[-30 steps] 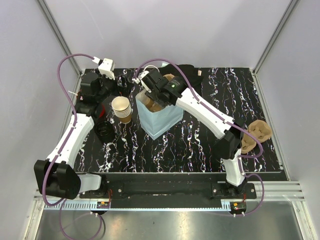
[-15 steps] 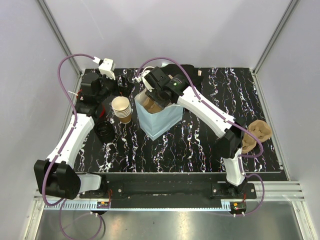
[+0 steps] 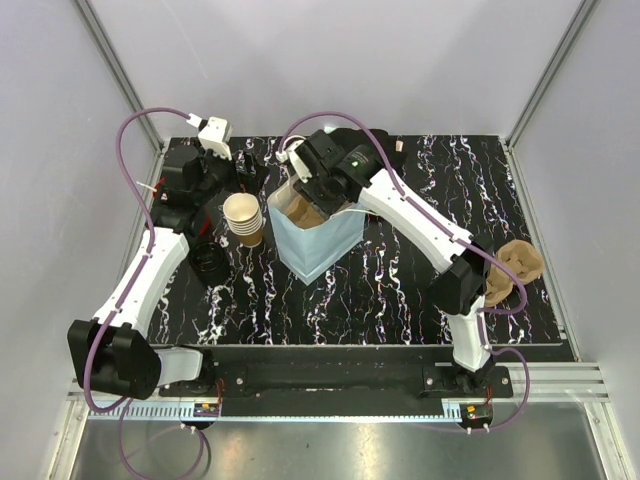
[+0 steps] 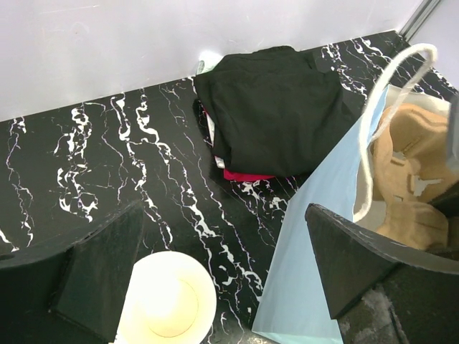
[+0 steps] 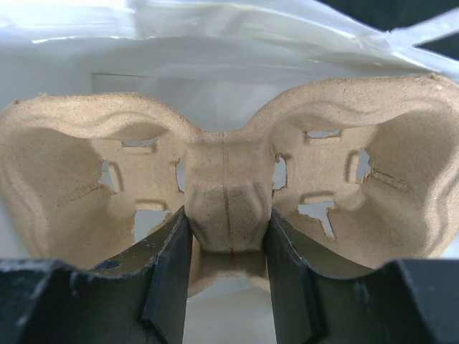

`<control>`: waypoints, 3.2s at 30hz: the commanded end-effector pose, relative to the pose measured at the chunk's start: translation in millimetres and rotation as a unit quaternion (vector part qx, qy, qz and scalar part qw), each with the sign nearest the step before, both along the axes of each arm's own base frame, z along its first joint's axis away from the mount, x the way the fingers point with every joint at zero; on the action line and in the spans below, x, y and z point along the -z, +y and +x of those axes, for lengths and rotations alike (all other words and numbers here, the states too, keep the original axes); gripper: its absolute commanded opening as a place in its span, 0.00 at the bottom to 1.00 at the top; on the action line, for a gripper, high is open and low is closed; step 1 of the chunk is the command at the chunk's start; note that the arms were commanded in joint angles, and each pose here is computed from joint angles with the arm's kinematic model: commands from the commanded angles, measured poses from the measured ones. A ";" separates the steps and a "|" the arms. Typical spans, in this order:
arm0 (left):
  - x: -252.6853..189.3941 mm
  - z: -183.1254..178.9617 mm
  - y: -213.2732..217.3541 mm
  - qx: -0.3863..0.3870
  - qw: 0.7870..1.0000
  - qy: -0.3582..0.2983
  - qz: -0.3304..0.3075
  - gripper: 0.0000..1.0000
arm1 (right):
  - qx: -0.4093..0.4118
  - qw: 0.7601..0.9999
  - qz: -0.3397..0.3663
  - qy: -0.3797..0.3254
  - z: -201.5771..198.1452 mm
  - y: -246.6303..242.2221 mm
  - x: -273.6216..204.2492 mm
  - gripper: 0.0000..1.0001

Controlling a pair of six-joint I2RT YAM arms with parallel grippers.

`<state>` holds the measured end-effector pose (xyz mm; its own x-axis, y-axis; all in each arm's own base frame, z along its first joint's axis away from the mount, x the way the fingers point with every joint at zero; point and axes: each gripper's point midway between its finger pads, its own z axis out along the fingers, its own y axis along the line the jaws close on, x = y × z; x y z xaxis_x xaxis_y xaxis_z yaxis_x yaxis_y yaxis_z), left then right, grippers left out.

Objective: Pack the takeout coffee

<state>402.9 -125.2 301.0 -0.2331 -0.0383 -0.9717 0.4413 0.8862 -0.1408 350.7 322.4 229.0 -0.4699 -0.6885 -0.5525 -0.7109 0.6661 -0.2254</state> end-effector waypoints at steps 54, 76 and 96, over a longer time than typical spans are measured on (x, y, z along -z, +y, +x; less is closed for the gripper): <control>-19.1 -16.0 -9.5 0.019 0.999 -0.039 -0.006 0.99 | -0.024 0.997 0.024 0.064 -3.6 -7.4 7.0 0.71; -21.3 -17.3 -9.8 0.021 0.999 -0.042 -0.004 0.99 | -0.036 0.999 0.037 0.002 4.3 -12.5 -36.0 0.87; -31.7 -25.2 -10.2 0.030 0.998 -0.049 0.007 0.99 | -0.053 0.994 0.043 -0.080 3.4 -31.5 -99.0 0.96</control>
